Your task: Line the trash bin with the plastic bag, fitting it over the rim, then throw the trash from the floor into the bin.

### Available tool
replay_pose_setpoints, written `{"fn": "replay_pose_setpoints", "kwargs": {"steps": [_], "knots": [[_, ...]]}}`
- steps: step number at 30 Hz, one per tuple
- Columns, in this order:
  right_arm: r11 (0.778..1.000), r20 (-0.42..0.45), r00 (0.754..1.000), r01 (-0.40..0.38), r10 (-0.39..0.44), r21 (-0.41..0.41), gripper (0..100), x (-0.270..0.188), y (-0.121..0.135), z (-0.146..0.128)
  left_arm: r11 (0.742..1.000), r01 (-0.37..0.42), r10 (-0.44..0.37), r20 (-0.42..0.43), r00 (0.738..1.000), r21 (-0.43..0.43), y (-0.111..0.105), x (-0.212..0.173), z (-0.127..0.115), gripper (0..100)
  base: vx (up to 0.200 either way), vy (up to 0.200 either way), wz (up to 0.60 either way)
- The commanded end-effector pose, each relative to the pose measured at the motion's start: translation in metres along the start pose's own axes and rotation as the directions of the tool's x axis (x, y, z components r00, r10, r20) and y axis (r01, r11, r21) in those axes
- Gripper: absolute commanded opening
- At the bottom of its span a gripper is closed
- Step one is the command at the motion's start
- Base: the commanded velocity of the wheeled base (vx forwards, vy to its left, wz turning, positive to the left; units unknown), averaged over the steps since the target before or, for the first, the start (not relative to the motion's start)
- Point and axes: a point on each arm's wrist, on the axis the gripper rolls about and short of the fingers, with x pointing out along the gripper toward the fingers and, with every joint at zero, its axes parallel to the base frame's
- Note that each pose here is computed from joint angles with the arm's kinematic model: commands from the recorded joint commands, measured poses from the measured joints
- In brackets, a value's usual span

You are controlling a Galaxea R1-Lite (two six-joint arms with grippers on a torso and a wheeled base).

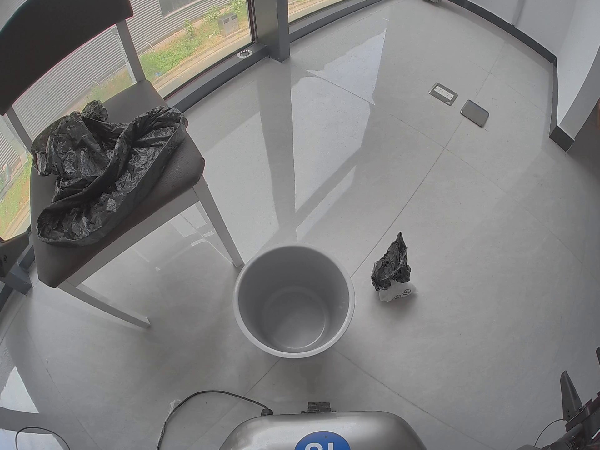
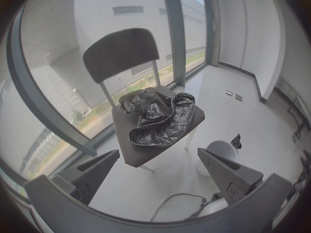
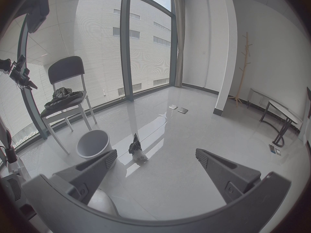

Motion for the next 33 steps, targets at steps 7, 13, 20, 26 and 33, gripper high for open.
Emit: {"fn": "replay_pose_setpoints", "kwargs": {"steps": [7,13,20,26,33], "knots": [[1.0,-0.007,1.0,0.001,-0.001,-0.001,100,0.0,0.0,-0.005,0.951,-0.055,0.036,-0.068,0.997,-0.305,-0.001,0.023,-0.001,100,0.0,0.0,0.0],[1.0,-0.004,1.0,-0.001,0.001,-0.013,100,0.0,0.0,-0.005,0.929,-0.138,0.099,-0.127,0.987,-0.344,0.004,0.03,-0.017,100,0.0,0.0,0.0],[0.992,0.041,0.999,-0.037,0.032,0.118,100,-0.003,0.0,0.046,0.911,-0.174,0.143,-0.111,0.984,-0.373,0.01,0.047,-0.02,100,0.0,0.0,0.0],[0.983,-0.031,0.987,-0.156,0.16,0.098,100,0.013,0.002,0.089,0.89,-0.2,0.176,-0.095,0.98,-0.41,0.023,0.067,-0.015,100,0.0,0.0,0.0],[0.98,-0.014,0.983,-0.179,0.181,0.081,100,0.003,0.003,0.076,0.84,-0.211,0.197,-0.081,0.977,-0.501,0.024,0.068,-0.02,100,0.0,0.0,0.0]]}}
